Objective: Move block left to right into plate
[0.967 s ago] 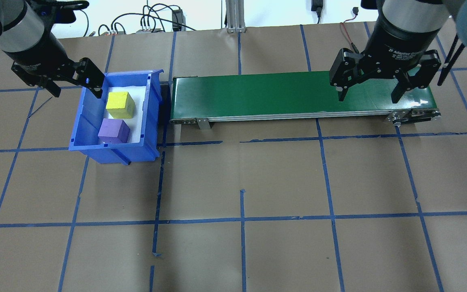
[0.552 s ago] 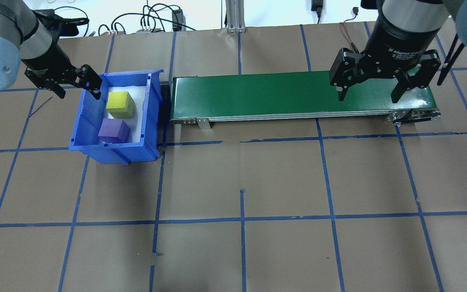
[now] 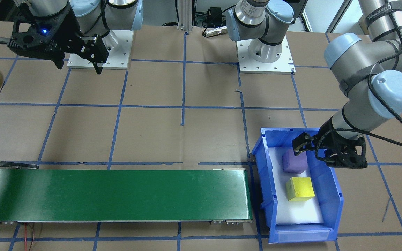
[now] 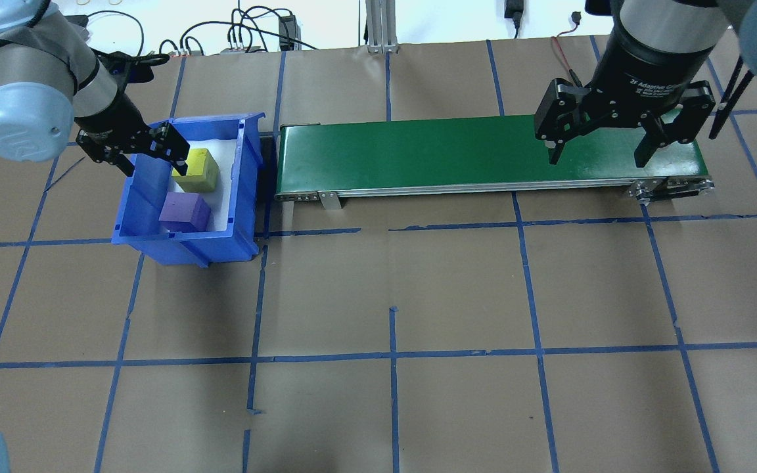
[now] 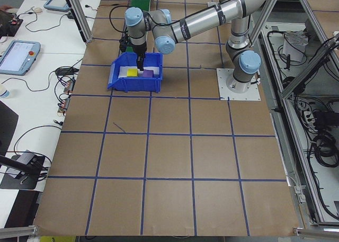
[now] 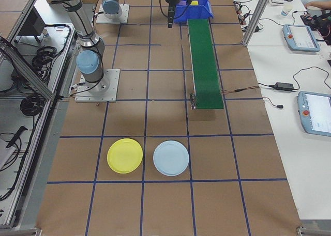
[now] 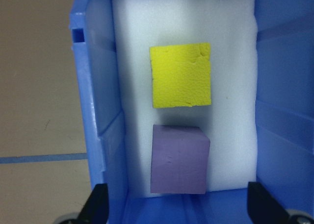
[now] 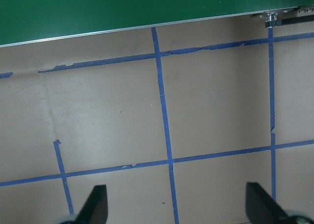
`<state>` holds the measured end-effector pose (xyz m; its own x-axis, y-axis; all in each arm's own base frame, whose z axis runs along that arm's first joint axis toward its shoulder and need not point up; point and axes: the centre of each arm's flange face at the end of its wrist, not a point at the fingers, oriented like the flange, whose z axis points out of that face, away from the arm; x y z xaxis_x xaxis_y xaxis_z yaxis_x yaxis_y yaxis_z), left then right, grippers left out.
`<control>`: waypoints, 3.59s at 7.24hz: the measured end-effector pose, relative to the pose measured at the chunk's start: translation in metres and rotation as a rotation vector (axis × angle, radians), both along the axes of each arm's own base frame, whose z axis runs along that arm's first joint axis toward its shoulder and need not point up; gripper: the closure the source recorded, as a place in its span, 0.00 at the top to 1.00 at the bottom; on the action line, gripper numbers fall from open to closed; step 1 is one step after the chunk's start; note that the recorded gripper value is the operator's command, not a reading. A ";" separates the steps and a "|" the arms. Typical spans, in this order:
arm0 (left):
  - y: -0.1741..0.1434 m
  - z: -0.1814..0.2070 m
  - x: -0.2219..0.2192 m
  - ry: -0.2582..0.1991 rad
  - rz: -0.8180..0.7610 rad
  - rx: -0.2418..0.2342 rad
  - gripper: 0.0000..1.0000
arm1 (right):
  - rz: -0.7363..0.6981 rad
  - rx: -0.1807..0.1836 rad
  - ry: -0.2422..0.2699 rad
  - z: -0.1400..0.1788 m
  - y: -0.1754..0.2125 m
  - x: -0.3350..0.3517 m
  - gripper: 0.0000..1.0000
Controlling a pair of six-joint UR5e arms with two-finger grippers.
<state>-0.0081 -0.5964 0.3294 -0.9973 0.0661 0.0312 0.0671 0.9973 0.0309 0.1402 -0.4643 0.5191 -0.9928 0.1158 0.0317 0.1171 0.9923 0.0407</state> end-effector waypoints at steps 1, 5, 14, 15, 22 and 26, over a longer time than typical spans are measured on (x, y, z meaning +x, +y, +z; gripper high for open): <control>0.000 -0.003 -0.012 -0.003 -0.046 -0.001 1.00 | 0.000 0.000 0.000 0.000 0.000 0.000 1.00; -0.010 -0.032 -0.015 -0.047 -0.183 -0.011 1.00 | 0.000 0.000 0.000 0.000 0.000 0.000 1.00; -0.004 -0.099 -0.010 -0.077 -0.165 0.123 0.33 | 0.000 -0.001 0.000 0.001 0.001 0.000 1.00; -0.003 -0.096 -0.010 -0.080 -0.143 0.122 0.33 | 0.000 -0.001 0.000 0.001 0.001 0.000 1.00; 0.024 0.110 -0.076 -0.045 -0.070 -0.177 0.33 | 0.005 0.001 0.001 0.000 0.000 -0.001 1.00; -0.028 0.043 -0.150 0.040 0.031 -0.265 0.33 | 0.026 0.002 0.001 0.000 0.000 -0.001 1.00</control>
<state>-0.1584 -0.6241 0.3724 -0.9973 0.0469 0.0563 0.0325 0.9717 -0.2340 0.1393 -0.4647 0.5187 -0.9955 0.0894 0.0325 0.0908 0.9950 0.0423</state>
